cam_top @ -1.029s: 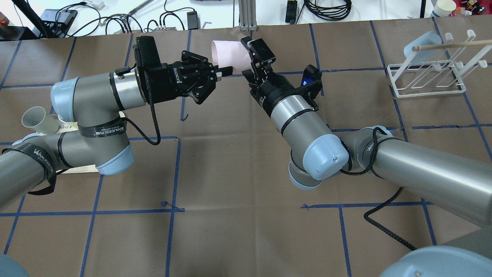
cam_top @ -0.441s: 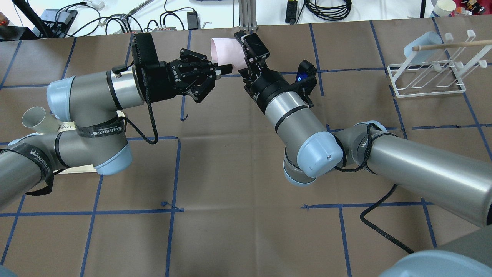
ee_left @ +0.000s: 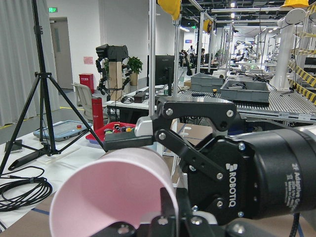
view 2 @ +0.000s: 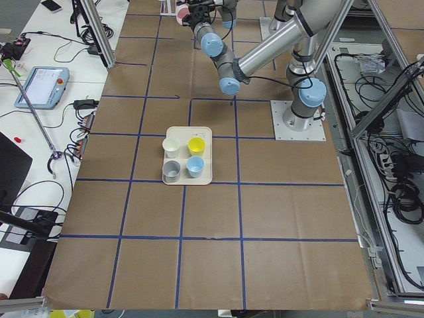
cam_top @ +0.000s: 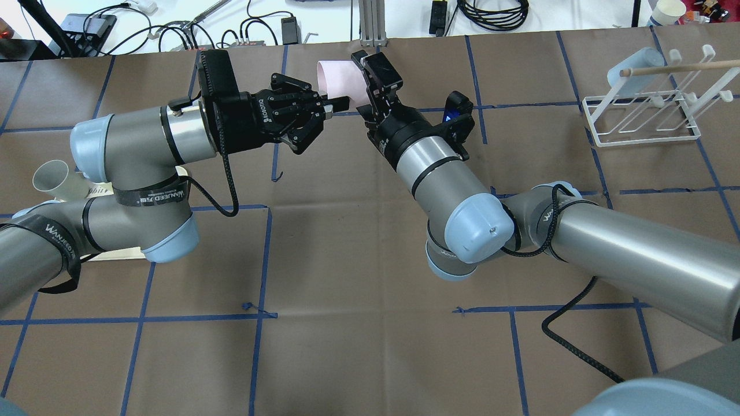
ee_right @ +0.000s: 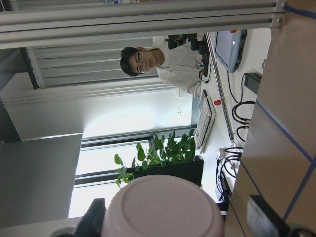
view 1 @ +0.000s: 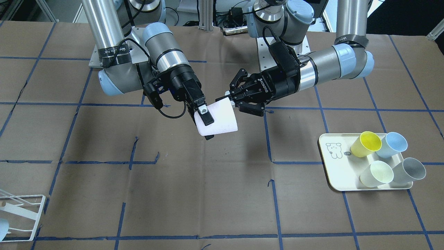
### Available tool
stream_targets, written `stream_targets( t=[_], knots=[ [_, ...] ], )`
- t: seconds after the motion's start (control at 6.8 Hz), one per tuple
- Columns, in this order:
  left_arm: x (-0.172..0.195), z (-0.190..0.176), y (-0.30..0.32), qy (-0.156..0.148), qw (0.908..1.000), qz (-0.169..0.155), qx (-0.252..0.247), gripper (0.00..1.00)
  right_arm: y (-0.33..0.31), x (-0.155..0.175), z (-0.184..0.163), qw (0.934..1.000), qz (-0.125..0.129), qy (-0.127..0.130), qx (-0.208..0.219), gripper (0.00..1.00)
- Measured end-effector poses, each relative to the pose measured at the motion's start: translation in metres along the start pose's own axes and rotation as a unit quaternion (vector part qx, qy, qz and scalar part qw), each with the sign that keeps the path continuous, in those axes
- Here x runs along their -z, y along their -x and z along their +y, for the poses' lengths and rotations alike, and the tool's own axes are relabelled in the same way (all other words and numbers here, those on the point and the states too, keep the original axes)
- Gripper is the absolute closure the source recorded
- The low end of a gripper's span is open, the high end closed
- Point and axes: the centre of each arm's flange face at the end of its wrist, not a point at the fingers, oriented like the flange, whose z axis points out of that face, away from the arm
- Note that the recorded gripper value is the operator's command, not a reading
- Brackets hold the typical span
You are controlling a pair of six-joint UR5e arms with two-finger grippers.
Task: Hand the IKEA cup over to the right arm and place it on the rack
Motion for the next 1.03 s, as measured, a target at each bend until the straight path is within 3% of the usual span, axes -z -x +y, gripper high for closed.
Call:
stream_targets(
  t=[0.44, 1.03],
  knots=[
    [0.0, 0.001, 0.0, 0.0, 1.0, 0.0, 0.006, 1.0, 0.0, -0.002, 0.0, 0.9999, 0.012, 0.0, -0.004, 0.0],
    [0.001, -0.009, 0.001, -0.002, 0.9998, -0.002, 0.021, 1.0, 0.025, 0.007, 0.0, 0.9999, -0.013, 0.0, -0.009, 0.0]
  ],
)
